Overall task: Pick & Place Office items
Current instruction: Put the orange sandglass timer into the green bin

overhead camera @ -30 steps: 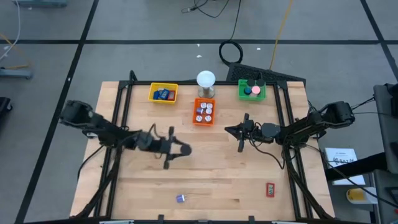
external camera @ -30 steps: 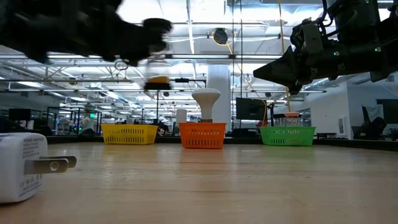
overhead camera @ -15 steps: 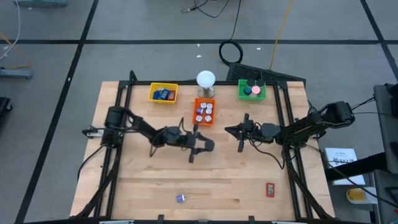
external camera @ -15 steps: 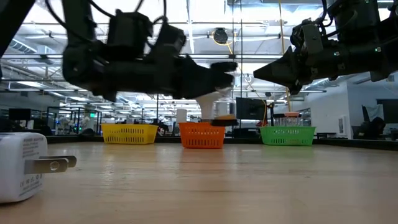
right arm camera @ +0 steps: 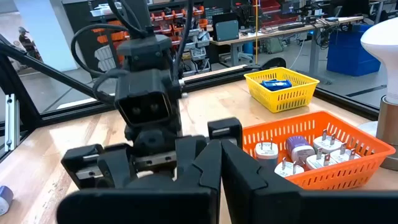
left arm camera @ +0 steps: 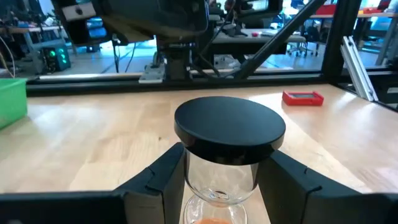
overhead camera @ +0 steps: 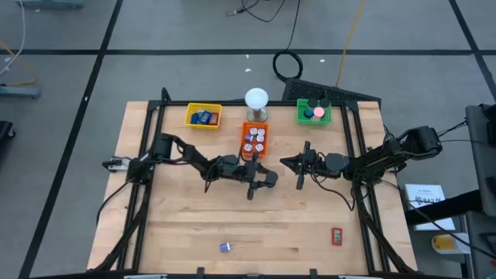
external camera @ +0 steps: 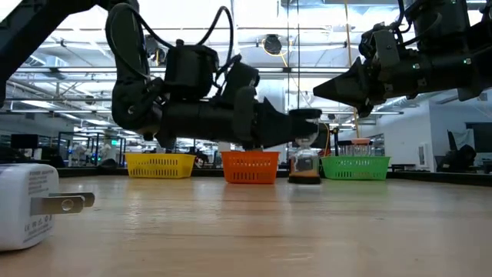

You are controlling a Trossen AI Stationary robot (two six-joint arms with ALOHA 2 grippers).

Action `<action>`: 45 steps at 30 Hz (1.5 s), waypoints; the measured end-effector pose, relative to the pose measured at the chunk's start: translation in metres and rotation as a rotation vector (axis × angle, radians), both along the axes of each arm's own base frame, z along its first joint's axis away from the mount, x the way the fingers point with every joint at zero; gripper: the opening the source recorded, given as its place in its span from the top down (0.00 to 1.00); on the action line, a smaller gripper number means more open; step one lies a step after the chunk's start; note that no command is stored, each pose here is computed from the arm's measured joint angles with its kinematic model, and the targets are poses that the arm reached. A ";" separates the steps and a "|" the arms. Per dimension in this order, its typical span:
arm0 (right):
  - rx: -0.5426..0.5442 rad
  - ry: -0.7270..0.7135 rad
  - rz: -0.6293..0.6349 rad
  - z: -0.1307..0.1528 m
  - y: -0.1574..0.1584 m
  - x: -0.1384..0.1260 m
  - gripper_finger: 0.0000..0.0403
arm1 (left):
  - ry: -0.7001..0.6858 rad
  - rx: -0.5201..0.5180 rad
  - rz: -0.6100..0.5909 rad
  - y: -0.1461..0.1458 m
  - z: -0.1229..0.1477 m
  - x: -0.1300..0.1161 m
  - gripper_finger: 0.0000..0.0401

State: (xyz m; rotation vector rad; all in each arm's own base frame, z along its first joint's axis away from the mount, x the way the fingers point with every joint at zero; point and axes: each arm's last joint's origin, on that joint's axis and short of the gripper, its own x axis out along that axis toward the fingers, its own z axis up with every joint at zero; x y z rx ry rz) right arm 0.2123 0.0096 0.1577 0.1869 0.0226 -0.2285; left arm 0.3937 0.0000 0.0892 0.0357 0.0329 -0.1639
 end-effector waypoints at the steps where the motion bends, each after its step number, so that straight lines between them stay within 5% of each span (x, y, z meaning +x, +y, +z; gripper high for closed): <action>1: 0.000 0.000 0.000 0.000 0.000 0.000 0.99 | 0.003 -0.001 0.000 0.000 -0.001 0.000 0.59; 25: 0.000 -0.001 0.000 0.000 0.000 0.000 0.99 | 0.064 -0.015 0.002 0.000 -0.002 0.001 0.27; 33: 0.000 0.000 0.000 0.000 0.000 0.000 0.99 | 0.196 0.055 -0.009 -0.001 0.018 -0.003 0.21; 39: 0.000 0.000 0.000 0.000 0.000 0.000 0.99 | 0.344 0.150 -0.039 -0.010 0.033 -0.020 0.25; 45: -0.001 0.016 0.000 -0.002 0.000 0.000 0.99 | 0.356 0.202 -0.022 -0.015 0.038 -0.060 0.43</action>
